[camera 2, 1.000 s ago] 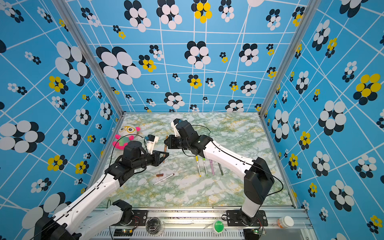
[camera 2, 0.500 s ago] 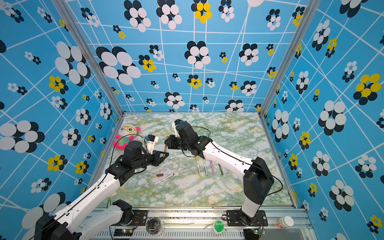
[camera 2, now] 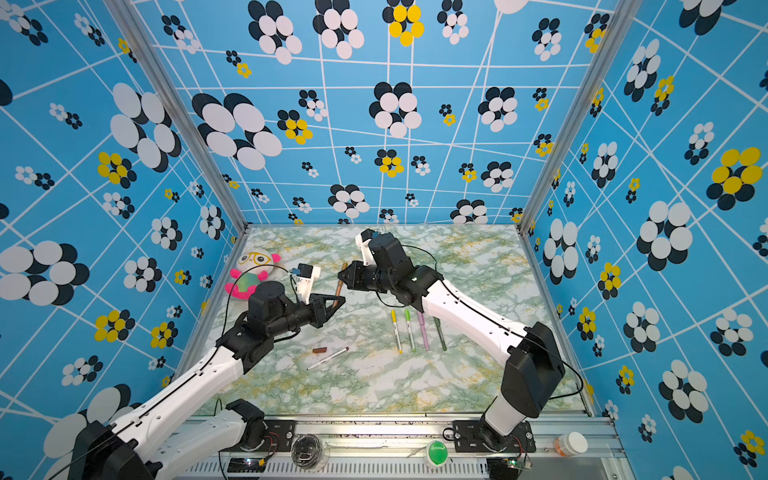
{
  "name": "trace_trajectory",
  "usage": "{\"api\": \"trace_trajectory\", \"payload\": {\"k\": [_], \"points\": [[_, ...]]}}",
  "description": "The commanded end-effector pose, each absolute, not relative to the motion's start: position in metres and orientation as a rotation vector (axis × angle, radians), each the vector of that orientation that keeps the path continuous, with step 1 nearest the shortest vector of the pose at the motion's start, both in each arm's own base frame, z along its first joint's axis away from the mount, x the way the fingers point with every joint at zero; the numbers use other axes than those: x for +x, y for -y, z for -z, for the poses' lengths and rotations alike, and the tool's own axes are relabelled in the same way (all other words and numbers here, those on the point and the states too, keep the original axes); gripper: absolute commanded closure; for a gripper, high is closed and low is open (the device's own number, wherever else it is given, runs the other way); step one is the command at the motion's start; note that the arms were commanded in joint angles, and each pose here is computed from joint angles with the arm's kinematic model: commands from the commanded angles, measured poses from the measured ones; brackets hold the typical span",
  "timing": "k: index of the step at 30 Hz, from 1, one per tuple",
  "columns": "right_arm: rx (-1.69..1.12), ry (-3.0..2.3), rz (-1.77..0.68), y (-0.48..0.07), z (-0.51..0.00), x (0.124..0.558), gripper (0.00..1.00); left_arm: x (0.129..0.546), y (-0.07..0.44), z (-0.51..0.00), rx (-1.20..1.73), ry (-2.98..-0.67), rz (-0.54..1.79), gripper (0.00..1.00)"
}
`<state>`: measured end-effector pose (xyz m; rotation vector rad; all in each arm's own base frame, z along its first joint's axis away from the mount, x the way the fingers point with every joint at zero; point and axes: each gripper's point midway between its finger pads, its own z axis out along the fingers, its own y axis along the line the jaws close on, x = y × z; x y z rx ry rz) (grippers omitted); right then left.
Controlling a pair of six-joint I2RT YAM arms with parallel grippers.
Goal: Insert the pens into the pen caps
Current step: 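Grasp the capped tan pen with the right gripper beside the left gripper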
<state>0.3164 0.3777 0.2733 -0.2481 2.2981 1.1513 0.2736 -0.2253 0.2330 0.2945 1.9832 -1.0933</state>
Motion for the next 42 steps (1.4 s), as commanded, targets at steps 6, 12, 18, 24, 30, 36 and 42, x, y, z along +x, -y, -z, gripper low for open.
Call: {"api": "trace_trajectory", "payload": {"k": [6,12,18,24,30,36,42], "points": [[-0.269,-2.398,-1.008,-0.347,-0.259,0.306,0.69,0.301,0.212,-0.247,0.137,-1.885,1.034,1.0],[-0.276,-2.389,-1.039,-0.352,-0.259,0.304,0.67,0.302,0.215,-0.246,0.142,-1.89,1.04,1.0],[-0.327,-2.326,-1.078,-0.363,-0.277,0.302,0.65,0.301,0.216,-0.243,0.142,-1.896,1.042,1.0],[-0.383,-2.285,-1.096,-0.38,-0.285,0.301,0.63,0.3,0.218,-0.244,0.155,-1.899,1.049,1.0],[-0.394,-2.27,-1.092,-0.391,-0.288,0.307,0.63,0.298,0.22,-0.242,0.166,-1.906,1.058,1.0],[-0.407,-2.29,-1.045,-0.398,-0.278,0.316,0.63,0.297,0.221,-0.244,0.171,-1.9,1.06,1.0],[-0.421,-2.304,-1.016,-0.406,-0.272,0.32,0.66,0.297,0.221,-0.244,0.174,-1.901,1.061,1.0]]}}
